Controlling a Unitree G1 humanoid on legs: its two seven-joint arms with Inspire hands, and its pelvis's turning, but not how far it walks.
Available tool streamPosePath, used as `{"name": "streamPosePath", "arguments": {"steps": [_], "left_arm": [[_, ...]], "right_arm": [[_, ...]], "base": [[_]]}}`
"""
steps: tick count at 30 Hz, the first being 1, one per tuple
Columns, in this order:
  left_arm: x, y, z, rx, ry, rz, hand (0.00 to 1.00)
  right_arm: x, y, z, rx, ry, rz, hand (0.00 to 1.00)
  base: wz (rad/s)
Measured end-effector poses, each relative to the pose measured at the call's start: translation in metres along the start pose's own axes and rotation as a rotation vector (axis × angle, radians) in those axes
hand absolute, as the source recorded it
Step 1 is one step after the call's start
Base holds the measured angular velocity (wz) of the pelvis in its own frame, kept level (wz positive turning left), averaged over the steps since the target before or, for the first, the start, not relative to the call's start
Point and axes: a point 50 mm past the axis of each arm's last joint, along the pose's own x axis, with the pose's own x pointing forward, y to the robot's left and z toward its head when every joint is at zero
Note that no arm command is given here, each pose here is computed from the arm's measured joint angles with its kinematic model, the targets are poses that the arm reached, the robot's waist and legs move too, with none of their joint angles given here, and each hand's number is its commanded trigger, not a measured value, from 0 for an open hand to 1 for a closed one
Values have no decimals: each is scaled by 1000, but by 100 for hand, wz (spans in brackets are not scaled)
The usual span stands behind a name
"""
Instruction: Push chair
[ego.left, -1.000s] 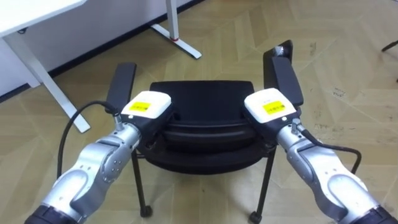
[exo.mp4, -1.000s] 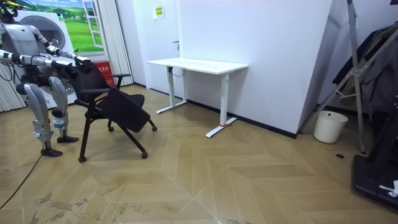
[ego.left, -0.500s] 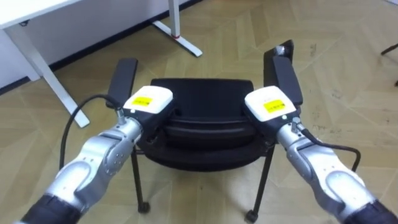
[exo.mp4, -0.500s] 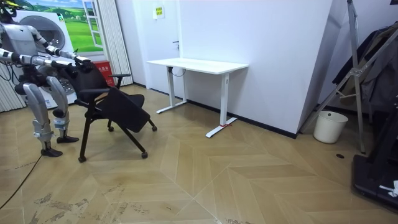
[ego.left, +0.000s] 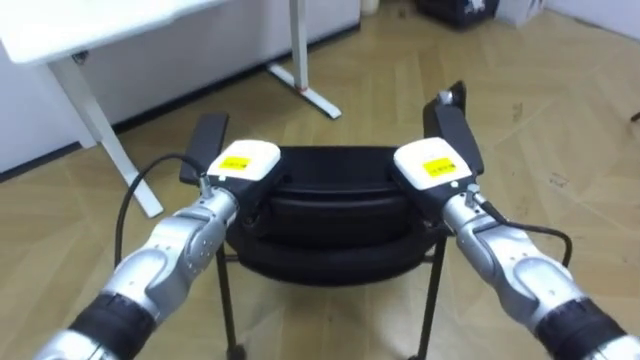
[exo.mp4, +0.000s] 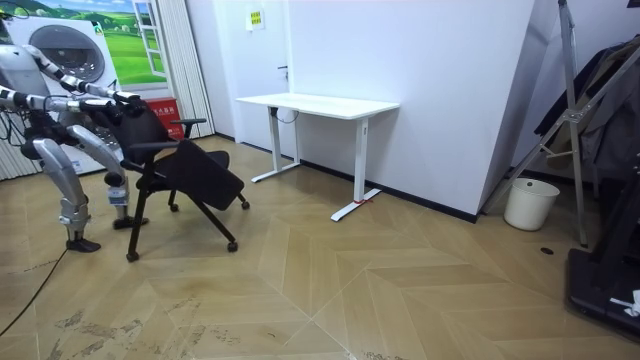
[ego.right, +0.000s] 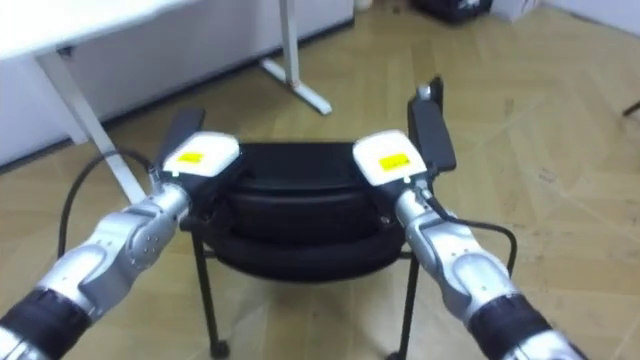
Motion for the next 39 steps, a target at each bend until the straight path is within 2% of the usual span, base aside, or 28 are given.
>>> {"name": "streamPosePath", "arguments": {"steps": [3, 13, 18, 25, 33, 39], "left_arm": [[0, 3, 1, 9, -13, 9, 100], [11, 37, -5, 48, -19, 84, 100], [11, 36, -10, 66, -9, 78, 100], [11, 30, -16, 43, 7, 47, 100], [13, 32, -16, 7, 23, 78, 100], [14, 31, -14, 6, 20, 82, 100]], "right_arm": [[0, 2, -2, 5, 12, -19, 100], [20, -25, -3, -1, 38, -128, 100], [21, -17, 5, 19, 32, -124, 100], [21, -12, 11, 17, 16, -131, 100], [31, -27, 6, -26, 2, -131, 100], [32, -27, 3, -21, -3, -116, 100]], "base": [[-35], [-18], [0], [51], [2], [14]]}}
